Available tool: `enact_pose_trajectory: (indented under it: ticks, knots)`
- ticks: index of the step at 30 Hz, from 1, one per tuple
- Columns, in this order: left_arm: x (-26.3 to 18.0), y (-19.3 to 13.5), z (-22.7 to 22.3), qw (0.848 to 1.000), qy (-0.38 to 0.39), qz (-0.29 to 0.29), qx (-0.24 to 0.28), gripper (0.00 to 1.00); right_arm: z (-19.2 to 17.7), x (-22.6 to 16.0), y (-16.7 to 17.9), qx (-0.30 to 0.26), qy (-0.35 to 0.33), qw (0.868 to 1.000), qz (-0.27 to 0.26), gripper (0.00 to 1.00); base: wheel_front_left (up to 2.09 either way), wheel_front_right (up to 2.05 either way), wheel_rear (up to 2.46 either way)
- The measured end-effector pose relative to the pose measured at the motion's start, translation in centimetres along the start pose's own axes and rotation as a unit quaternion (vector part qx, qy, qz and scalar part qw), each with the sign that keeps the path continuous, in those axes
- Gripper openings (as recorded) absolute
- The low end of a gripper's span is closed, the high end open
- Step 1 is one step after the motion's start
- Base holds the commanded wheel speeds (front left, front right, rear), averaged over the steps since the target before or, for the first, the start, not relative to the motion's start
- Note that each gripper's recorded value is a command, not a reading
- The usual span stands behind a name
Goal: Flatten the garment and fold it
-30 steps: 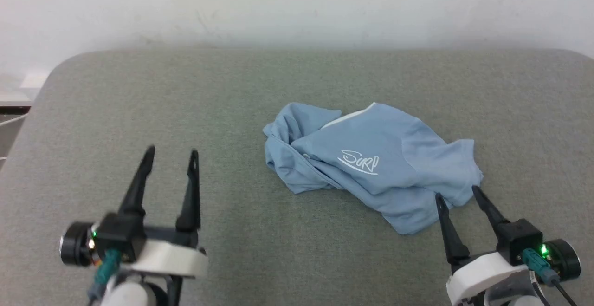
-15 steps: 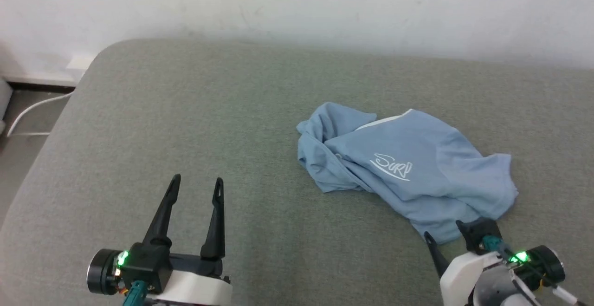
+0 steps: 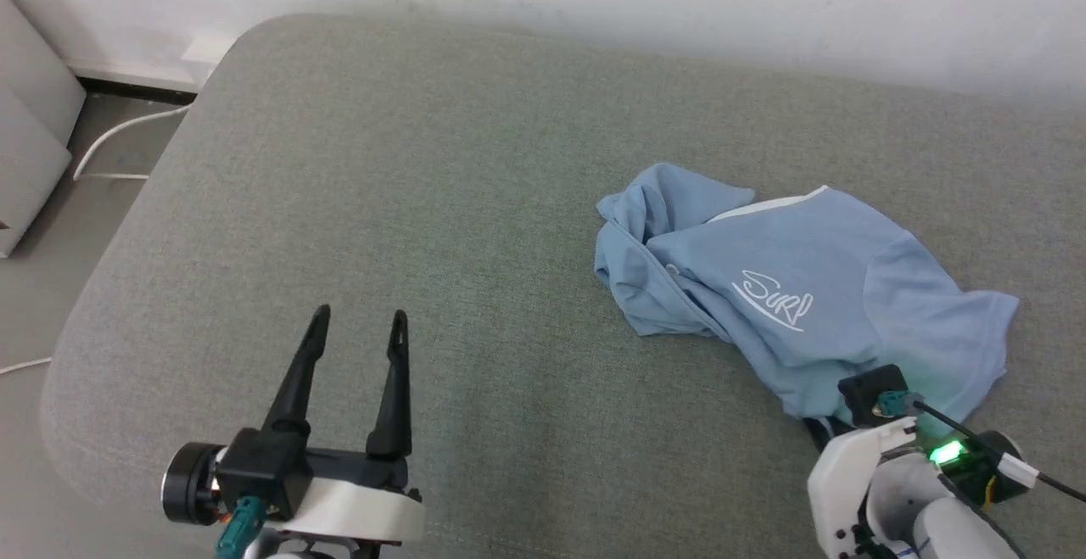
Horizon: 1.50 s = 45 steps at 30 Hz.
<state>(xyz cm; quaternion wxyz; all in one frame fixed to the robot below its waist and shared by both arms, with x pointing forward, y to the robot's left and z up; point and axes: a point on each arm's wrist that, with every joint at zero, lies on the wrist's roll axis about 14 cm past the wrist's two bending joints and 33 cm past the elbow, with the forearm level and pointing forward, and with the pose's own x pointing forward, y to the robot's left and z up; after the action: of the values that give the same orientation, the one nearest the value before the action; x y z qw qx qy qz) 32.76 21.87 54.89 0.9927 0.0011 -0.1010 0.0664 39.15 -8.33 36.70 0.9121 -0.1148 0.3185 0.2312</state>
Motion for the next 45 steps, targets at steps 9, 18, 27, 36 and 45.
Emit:
enact_pose_trajectory:
  ticks: [9, 18, 27, 36, 45]
  knots:
    - [-0.1, -0.4, 0.2, 1.0, -0.004, -0.009, -0.006, 1.0, 0.4, -1.2, 5.5, 0.012, 0.001, 0.997, 0.073, 0.0, 0.0, 0.0, 0.0]
    - [0.1, -1.7, 0.5, 0.999, -0.011, -0.028, -0.015, 1.0, 0.5, -4.0, 5.7, 0.062, 0.006, 0.995, 0.077, 1.0, 0.0, 0.0, 0.0]
    - [-0.1, -1.9, -0.4, 0.999, 0.004, -0.033, -0.017, 1.0, 1.4, -8.1, -5.1, 0.088, 0.026, 0.994, -0.056, 1.0, 0.0, 0.0, 0.0]
    - [0.8, -2.4, -1.5, 0.999, 0.019, -0.039, -0.016, 1.0, 1.1, -5.9, -10.0, 0.103, 0.052, 0.985, -0.126, 1.0, 0.0, 0.0, 0.0]
    - [1.4, -1.7, -3.2, 0.999, 0.044, -0.028, -0.008, 1.0, -0.8, -2.0, -10.7, 0.101, 0.099, 0.982, -0.122, 1.0, 0.0, 0.0, 0.0]
